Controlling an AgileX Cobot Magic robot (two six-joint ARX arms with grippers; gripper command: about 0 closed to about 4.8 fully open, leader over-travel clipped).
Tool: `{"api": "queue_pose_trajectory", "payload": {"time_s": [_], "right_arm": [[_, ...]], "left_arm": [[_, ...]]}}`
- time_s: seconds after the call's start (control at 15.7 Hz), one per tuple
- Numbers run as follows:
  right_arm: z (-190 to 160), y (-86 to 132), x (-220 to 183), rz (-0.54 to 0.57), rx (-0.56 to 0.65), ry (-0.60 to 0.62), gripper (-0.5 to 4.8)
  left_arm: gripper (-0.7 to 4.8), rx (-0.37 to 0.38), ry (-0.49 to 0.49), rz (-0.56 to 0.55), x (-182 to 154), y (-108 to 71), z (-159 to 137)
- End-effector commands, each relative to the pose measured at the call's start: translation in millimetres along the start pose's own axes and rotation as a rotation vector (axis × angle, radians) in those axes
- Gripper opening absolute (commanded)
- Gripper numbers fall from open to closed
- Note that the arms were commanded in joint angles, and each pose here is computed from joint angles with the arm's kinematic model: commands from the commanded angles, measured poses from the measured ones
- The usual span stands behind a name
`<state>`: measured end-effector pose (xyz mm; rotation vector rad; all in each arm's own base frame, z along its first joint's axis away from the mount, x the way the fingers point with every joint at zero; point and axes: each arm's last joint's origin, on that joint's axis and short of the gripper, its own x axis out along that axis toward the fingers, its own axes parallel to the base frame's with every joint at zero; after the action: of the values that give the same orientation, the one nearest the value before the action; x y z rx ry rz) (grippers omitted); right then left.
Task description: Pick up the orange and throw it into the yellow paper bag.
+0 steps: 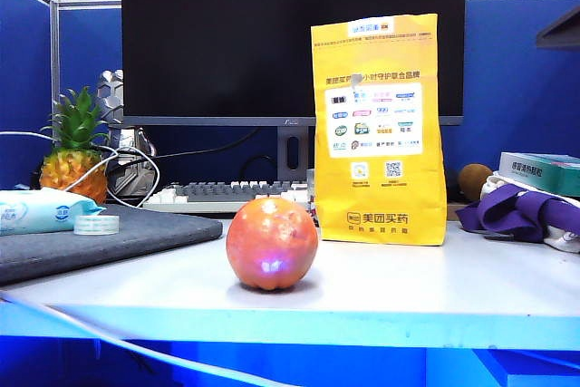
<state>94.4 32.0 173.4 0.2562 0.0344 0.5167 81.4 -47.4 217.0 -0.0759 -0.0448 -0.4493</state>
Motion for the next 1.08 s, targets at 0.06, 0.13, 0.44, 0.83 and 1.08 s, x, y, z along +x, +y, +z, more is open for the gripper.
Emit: {"api": "queue_pose_trajectory", "payload": {"time_s": [0.06,0.13,0.44,0.83,1.08], "right_arm": [[4,1,0,0.015,-0.002,-0.034,4.79],[6,2,0,0.021,0.015,-0.053,4.79],[25,10,-3,0.145,0.043,-0.202,4.79],[43,16,-7,0.171,0.112,-0.182,4.79],[60,23,-12,0.128,0.139,-0.010,4.79]], "left_arm": [[4.79,0.010,-0.020,-0.016,0,-0.5,3],[4.79,0.010,-0.019,-0.038,0,-1.2,3],[4.79,0.000,0.088,-0.173,24,-9.9,37],[4.79,0.215,0.498,-0.390,128,-29.0,70],[4.79,0.213,0.695,-0.515,180,-37.2,55]]}}
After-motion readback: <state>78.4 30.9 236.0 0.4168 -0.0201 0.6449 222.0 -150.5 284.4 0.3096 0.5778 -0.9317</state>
